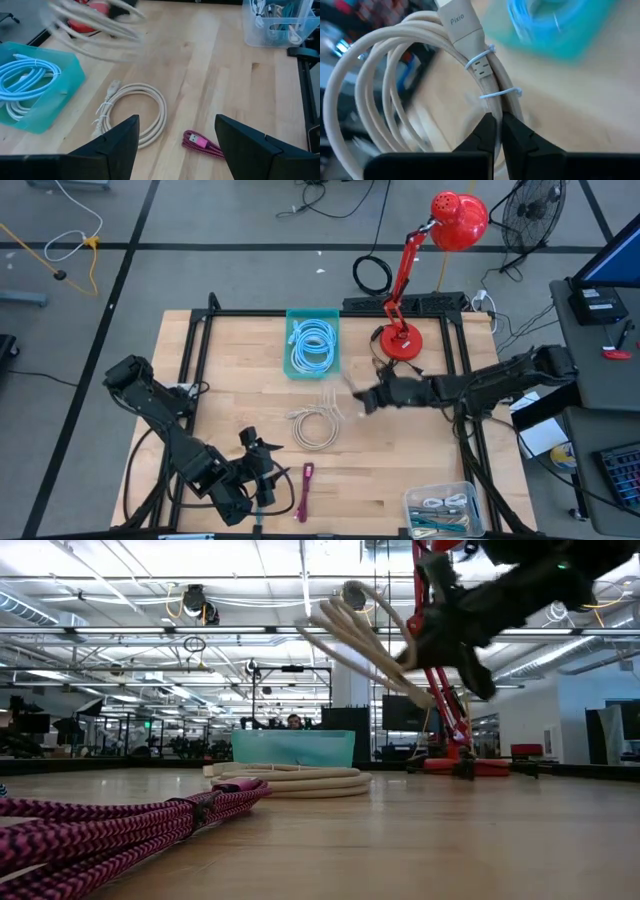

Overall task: Pick & Place USB Port
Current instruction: Put the right brown HDMI cable into the green bin

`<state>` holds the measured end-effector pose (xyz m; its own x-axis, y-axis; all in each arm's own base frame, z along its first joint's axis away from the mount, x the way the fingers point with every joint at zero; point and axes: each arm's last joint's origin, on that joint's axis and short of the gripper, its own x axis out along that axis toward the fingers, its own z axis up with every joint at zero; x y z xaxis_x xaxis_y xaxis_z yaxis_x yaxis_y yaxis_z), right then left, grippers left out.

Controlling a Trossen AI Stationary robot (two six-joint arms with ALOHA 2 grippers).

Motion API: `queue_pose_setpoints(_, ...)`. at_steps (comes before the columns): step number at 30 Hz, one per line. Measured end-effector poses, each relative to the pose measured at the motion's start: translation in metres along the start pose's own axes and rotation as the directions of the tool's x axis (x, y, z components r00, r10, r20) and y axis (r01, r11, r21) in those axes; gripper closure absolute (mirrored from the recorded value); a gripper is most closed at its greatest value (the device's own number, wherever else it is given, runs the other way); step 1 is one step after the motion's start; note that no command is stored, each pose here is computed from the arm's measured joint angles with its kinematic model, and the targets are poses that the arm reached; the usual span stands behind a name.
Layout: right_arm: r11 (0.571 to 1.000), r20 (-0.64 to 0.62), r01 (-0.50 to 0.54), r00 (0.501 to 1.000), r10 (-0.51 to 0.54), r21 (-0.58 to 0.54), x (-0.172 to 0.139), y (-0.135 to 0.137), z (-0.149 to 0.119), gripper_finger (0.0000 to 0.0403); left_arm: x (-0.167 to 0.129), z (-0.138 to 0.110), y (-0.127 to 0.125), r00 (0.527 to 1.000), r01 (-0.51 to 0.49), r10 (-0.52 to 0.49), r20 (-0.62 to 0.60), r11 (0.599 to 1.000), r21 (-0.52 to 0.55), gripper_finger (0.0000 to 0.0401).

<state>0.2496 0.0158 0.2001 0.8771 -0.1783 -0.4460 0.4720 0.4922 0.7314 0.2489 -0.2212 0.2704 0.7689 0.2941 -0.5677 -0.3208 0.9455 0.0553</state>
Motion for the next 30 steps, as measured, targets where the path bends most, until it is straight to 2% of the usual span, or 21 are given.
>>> queue_pose_setpoints(7,0.995,0.228,-0.093,0.970,0.086,0.020,0.003,0.021,0.068,0.0398,0.000,0.001,-0.001,1.000,0.008,-0.008,0.006,1.000,0.011,0.0139)
queue_pose_setpoints(10,0.992,0.249,-0.119,0.963,0.106,0.036,0.007,0.031,0.097,0.0398,0.000,0.001,-0.001,1.000,0.008,-0.008,0.006,1.000,0.011,0.0139)
queue_pose_setpoints(14,0.997,0.208,-0.082,0.975,0.077,0.016,0.025,0.050,0.128,0.0398,0.000,0.001,-0.001,1.000,0.009,-0.009,0.007,1.000,0.012,0.0139)
queue_pose_setpoints(19,0.999,0.132,0.022,0.991,-0.018,-0.032,0.057,0.073,0.165,0.0398,0.000,0.000,-0.002,1.000,0.021,-0.021,-0.003,1.000,0.008,0.0139)
queue_pose_setpoints(22,0.992,0.103,0.122,0.988,-0.118,-0.032,0.074,0.079,0.187,0.0398,-0.002,-0.001,-0.003,1.000,0.027,-0.027,-0.005,1.000,-0.001,0.0139)
queue_pose_setpoints(26,0.953,0.054,0.304,0.951,-0.304,-0.001,0.090,0.073,0.211,0.0398,-0.004,-0.007,-0.008,0.999,0.037,-0.037,-0.011,0.999,0.000,0.0139)
queue_pose_setpoints(30,0.924,0.020,0.379,0.925,-0.380,0.045,0.105,0.061,0.222,0.0398,-0.007,-0.013,-0.014,0.998,0.056,-0.056,-0.019,0.998,-0.029,0.0139)
